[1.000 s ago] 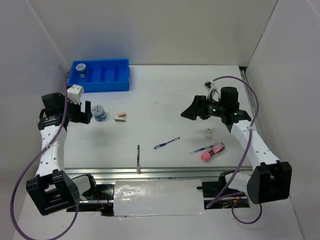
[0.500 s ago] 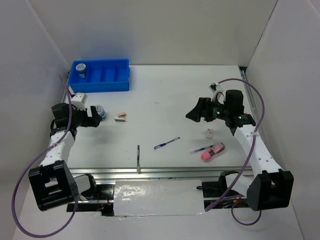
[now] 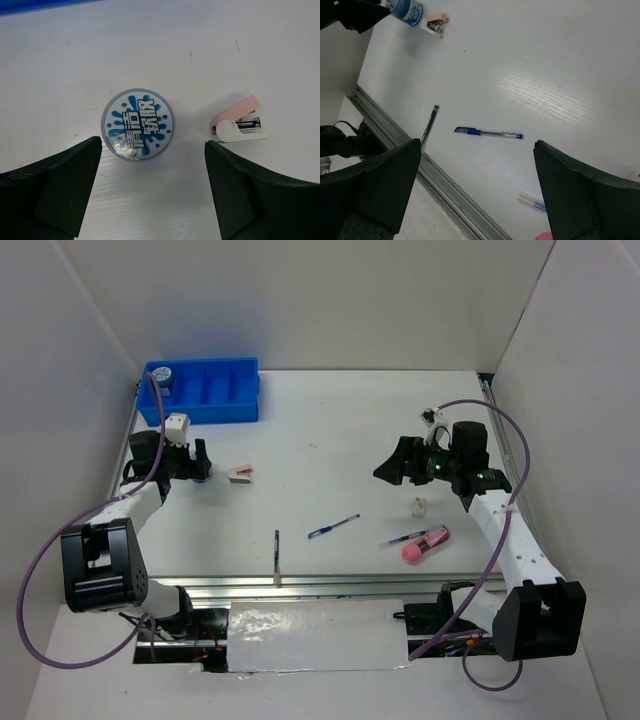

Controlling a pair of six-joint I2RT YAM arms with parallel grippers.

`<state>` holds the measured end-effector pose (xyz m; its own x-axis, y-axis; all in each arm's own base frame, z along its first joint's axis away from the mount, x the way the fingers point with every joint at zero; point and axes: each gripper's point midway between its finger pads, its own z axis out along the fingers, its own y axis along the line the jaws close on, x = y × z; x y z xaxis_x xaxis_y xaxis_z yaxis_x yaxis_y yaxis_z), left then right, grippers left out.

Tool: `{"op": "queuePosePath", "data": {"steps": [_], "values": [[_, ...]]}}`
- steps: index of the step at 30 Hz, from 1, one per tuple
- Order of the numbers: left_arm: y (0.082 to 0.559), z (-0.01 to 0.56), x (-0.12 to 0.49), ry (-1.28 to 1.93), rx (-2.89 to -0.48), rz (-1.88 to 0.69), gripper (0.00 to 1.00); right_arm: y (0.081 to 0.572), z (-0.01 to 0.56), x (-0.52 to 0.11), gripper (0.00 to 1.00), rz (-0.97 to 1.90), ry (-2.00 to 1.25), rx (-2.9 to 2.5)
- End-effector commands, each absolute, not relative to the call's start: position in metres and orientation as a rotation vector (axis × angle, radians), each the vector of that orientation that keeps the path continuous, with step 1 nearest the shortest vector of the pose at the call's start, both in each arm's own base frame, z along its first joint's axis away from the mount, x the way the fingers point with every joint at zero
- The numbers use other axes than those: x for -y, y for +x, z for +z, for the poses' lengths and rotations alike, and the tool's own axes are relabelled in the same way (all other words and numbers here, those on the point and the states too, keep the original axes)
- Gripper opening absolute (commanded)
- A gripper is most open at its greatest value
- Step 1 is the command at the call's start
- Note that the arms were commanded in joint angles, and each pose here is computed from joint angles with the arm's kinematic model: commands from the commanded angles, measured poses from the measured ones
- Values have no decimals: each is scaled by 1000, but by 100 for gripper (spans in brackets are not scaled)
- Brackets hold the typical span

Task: Sort the stationery into containers
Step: Pick up the stationery from the center of the board.

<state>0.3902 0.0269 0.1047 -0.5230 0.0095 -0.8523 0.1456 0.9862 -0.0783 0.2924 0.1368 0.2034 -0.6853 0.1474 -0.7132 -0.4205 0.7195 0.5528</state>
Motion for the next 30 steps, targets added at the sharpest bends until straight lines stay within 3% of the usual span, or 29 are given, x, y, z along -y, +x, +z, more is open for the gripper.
{"op": "queuePosePath", "data": {"steps": [1, 16, 30], "values": [[417, 132, -40, 101, -2024, -59, 96, 294, 206, -133, 100, 913, -211, -2125], [425, 110, -39, 68, -2101, -39, 96, 295, 201, -133, 100, 928, -202, -2137], [431, 101, -41, 37, -2126, -51, 90, 296, 198, -132, 100, 934, -192, -2139]]}}
